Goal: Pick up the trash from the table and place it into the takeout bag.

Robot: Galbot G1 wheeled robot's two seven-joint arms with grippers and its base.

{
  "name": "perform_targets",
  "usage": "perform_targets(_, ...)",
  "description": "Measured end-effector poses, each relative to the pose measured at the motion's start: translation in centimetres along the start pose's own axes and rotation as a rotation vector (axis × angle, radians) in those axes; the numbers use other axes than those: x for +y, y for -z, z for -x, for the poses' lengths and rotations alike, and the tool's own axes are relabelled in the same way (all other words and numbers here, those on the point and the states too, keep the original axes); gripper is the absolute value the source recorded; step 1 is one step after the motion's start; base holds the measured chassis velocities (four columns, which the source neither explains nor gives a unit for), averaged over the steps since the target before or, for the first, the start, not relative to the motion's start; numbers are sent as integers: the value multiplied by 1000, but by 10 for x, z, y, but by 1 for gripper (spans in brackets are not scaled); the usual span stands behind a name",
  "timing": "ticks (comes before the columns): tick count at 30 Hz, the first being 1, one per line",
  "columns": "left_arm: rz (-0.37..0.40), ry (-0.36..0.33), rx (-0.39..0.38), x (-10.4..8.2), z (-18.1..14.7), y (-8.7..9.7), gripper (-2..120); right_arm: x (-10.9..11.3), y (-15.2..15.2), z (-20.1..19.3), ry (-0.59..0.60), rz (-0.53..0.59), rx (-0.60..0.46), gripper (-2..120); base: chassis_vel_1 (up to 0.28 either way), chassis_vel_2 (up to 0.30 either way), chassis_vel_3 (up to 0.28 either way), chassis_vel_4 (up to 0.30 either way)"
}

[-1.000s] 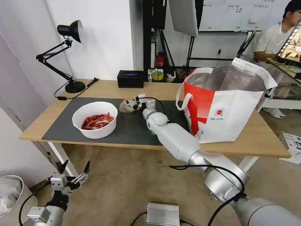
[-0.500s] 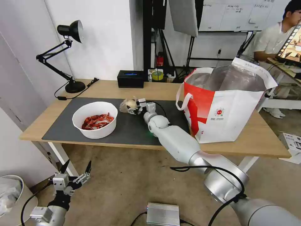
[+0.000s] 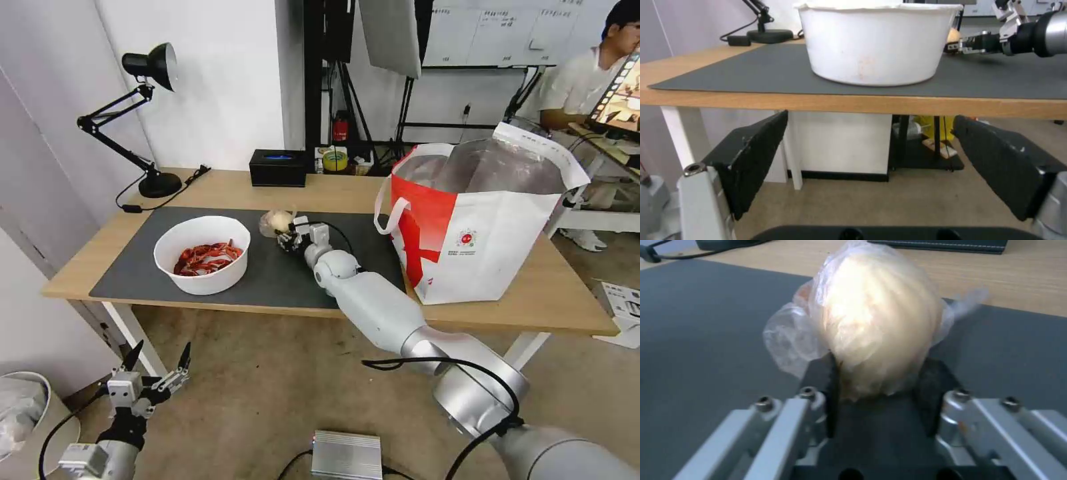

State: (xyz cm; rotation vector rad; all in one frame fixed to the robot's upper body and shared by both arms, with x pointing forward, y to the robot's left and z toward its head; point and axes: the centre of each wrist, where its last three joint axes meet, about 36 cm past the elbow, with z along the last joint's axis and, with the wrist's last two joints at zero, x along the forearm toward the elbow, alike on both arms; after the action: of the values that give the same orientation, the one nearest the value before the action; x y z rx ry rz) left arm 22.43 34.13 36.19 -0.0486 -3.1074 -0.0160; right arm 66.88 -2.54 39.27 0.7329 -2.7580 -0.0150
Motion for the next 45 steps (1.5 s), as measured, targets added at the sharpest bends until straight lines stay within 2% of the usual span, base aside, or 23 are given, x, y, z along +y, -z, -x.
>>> perform_targets(9,-6,-5,-6,4,5,-2,100,6,-4,-6,-11,3,-19,0,0,0,0,0)
perform_targets(23,-25,-19,-12,16,13,-5,100,27,7,-16,-8,-45,-100,0,0,0,0,0)
perform_targets(35,-13,-7,-20,21,3,3,100,37,25,-40,-13,-152,-305,0,0,0,0,0)
perform_targets(40,-11,-7,-23,21,1,5,100,37,32,-51,-7,-181,-356,0,0,0,0,0)
perform_targets(45,-10,-11,-22,20,-1,6,100,28,40,-68,-10,-209,-416,0,0,0,0,0)
